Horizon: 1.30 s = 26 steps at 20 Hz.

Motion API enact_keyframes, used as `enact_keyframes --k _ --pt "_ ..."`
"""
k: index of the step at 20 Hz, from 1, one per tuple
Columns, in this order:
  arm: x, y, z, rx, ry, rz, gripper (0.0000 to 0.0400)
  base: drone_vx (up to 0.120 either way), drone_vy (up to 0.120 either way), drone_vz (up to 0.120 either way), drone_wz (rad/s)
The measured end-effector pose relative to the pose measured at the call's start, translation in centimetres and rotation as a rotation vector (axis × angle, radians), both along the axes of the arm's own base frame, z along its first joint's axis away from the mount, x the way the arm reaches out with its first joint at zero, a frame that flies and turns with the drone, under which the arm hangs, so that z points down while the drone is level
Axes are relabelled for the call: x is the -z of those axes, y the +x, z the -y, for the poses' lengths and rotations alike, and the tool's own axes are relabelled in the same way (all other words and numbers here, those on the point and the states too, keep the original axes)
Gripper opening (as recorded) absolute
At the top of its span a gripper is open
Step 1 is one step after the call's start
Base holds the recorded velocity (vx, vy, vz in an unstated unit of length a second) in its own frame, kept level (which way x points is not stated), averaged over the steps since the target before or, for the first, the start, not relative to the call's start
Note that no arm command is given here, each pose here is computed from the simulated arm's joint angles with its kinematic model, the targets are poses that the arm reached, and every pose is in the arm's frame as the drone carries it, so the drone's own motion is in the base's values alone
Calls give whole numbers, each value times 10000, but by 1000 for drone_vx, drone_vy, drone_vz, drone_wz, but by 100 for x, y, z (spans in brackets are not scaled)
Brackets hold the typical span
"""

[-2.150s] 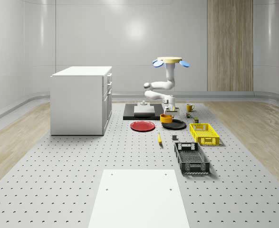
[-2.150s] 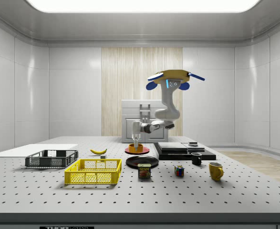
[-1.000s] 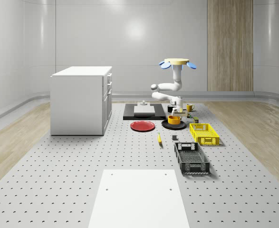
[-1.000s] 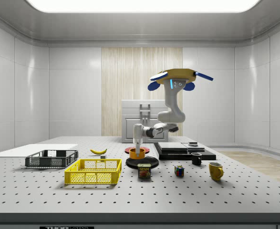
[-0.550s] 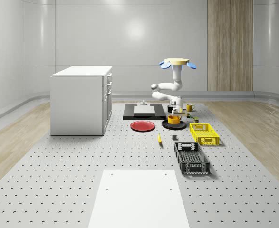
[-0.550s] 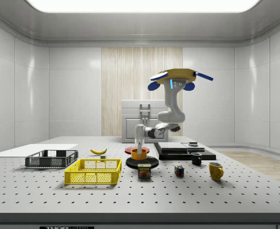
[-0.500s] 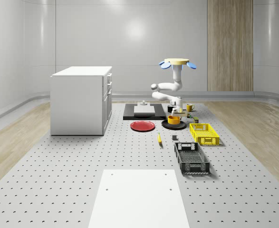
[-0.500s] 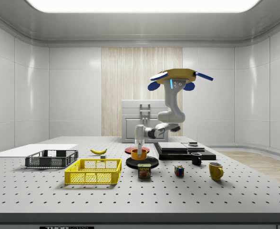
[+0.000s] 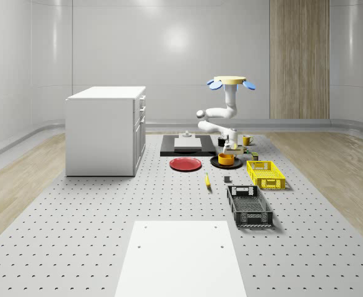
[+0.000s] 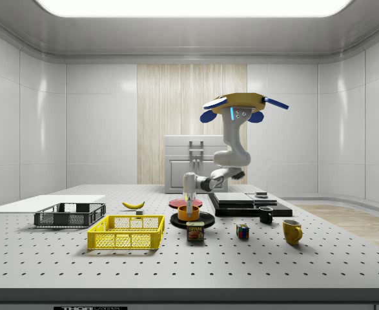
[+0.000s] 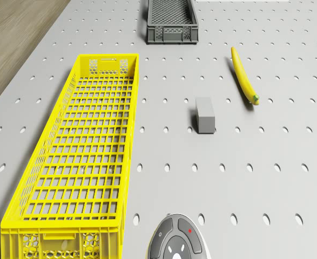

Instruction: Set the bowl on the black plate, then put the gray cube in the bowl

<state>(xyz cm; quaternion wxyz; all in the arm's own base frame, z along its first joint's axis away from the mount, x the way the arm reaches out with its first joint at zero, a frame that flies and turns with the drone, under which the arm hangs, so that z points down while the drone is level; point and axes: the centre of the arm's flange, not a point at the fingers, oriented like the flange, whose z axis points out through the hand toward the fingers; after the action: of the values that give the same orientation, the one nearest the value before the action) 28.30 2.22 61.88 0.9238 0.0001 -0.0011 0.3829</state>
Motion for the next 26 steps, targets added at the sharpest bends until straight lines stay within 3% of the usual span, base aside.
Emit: enact_keyframes --k 3,8,26 --pt "39 -1 0 0 -1 0 306 0 0 0 0" --pt "181 -2 0 0 0 -1 373 16 -8 104 0" --pt "279 -2 0 1 0 -1 400 120 -120 4 0"
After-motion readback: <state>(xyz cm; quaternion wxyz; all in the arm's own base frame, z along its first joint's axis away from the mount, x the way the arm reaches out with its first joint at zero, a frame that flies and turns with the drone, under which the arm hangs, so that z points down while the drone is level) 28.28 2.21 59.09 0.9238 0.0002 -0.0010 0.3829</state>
